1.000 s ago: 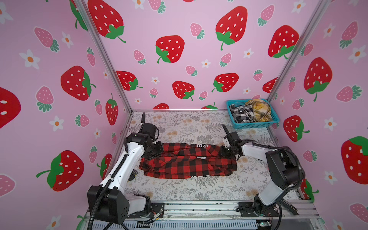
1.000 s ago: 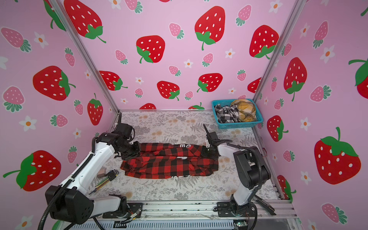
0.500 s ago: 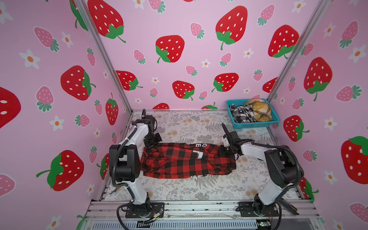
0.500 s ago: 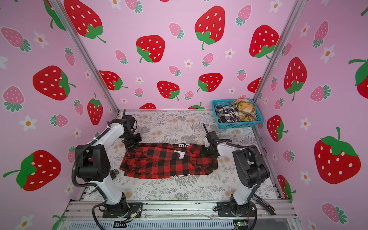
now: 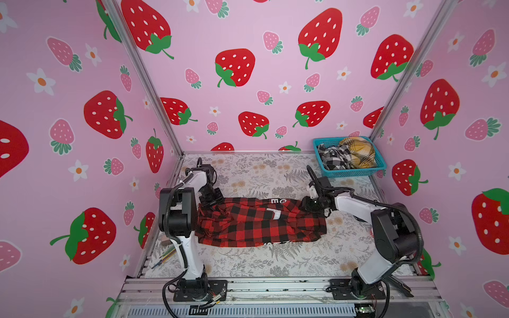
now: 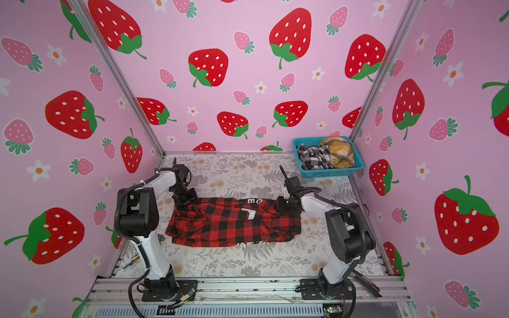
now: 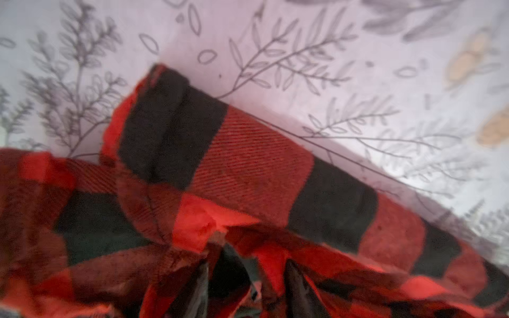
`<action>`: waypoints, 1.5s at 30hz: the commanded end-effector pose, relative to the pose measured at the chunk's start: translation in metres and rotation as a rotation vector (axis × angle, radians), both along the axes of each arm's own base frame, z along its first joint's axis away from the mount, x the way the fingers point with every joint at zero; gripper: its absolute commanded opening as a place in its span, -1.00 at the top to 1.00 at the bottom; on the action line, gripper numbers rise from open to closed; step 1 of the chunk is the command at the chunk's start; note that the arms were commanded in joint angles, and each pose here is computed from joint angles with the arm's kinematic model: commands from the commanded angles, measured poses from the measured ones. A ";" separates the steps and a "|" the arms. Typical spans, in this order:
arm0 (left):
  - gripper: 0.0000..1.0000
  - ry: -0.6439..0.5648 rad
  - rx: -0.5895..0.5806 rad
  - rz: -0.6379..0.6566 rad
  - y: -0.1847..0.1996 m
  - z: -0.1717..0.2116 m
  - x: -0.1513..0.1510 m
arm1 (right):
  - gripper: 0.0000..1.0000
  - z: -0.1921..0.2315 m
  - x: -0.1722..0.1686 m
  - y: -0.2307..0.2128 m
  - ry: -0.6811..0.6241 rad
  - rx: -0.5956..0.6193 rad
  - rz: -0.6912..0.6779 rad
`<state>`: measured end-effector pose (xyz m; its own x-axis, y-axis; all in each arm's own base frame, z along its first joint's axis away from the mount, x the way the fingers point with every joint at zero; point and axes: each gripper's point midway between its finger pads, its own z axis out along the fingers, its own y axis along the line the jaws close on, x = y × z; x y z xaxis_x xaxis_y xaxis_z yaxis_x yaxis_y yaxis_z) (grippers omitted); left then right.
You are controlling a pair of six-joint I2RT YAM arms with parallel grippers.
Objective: Fold and stack the long sleeve shirts
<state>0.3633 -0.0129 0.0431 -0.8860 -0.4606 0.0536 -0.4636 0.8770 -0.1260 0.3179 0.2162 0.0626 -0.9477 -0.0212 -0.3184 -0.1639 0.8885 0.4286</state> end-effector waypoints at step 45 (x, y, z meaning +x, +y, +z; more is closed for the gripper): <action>0.09 -0.165 -0.242 0.243 -0.042 -0.007 -0.002 | 0.70 -0.080 -0.034 0.028 0.189 -0.115 0.048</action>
<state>0.3497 -0.0489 0.0299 -0.7723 -0.6333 0.0488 -0.6051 0.7102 -0.3597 0.3060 0.2742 0.0221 -0.9677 -0.0937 -0.2340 -0.1954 0.8653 0.4616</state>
